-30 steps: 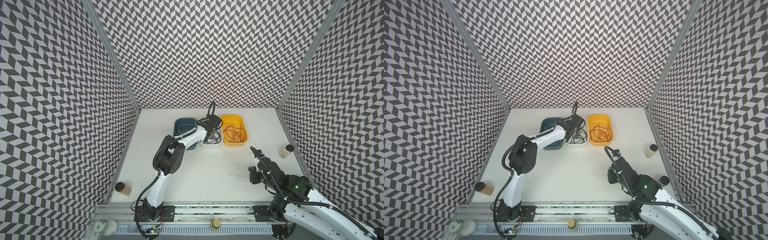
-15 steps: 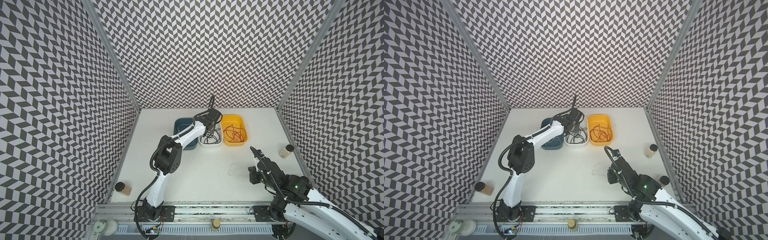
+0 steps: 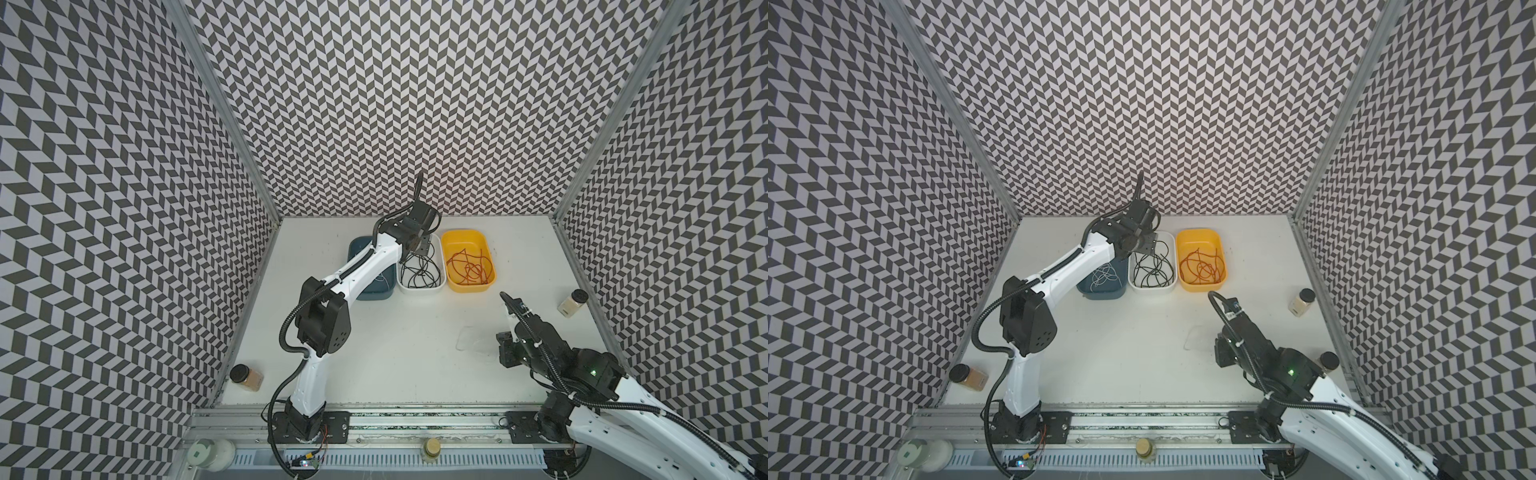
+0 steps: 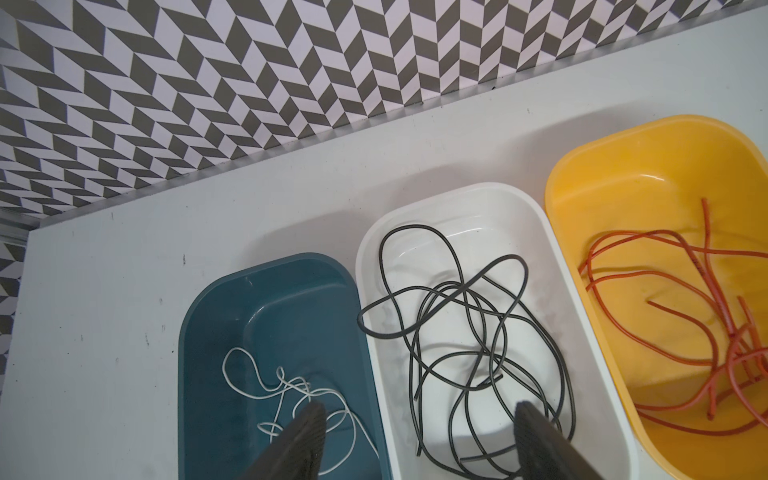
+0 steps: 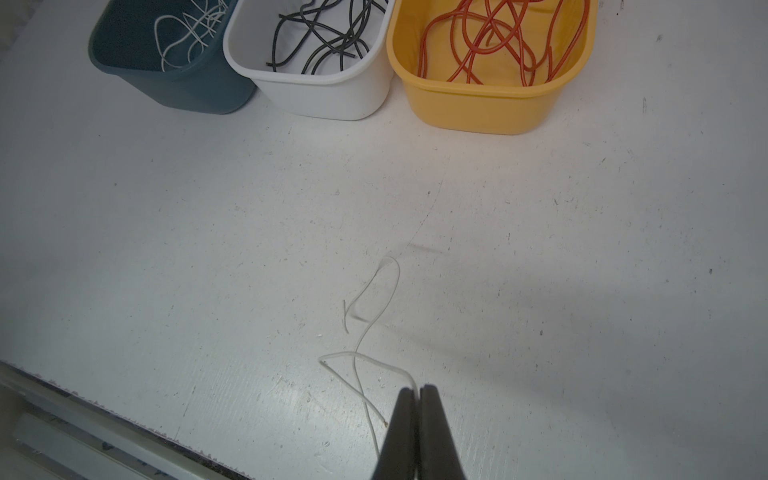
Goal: Untangle the cables
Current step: 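Lower the black wire into the white bin and open the left gripper, then carry the white wire to the teal bin with the right gripper while the left retracts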
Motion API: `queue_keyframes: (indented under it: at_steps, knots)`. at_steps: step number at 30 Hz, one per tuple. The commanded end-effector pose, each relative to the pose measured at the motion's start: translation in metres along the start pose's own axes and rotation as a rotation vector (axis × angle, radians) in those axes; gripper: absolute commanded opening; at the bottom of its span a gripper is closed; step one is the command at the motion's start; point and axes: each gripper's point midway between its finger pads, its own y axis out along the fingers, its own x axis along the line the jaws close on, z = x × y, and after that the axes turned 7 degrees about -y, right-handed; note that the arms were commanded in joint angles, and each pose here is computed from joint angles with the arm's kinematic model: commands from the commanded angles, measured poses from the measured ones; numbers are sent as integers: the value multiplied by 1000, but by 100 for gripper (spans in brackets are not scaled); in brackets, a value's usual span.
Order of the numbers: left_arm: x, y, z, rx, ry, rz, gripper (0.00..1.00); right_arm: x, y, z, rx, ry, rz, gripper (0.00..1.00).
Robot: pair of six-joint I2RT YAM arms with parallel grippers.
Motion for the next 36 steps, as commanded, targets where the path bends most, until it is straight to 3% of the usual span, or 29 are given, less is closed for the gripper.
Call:
queue_keyframes:
  at_steps: [1,5,10,17,27,36]
  knots:
    - [10,-66,-38,-103,-52,48,76,8,-13,-30,-65,-12,-14,0]
    - [36,-114,-45,-165,-110,59,85,18,-23,-60,-101,-45,-29,0]
    - [79,-165,-29,-221,-192,56,100,36,-32,-99,-120,-99,-51,0]
    - [130,-209,38,-228,-247,-27,100,75,-58,-170,-193,-172,-123,0]
    - [179,-231,130,-271,-369,-119,100,160,-62,-239,-248,-307,-244,0]
    - [188,-238,160,-358,-437,-90,100,207,-16,-285,-291,-391,-228,0]
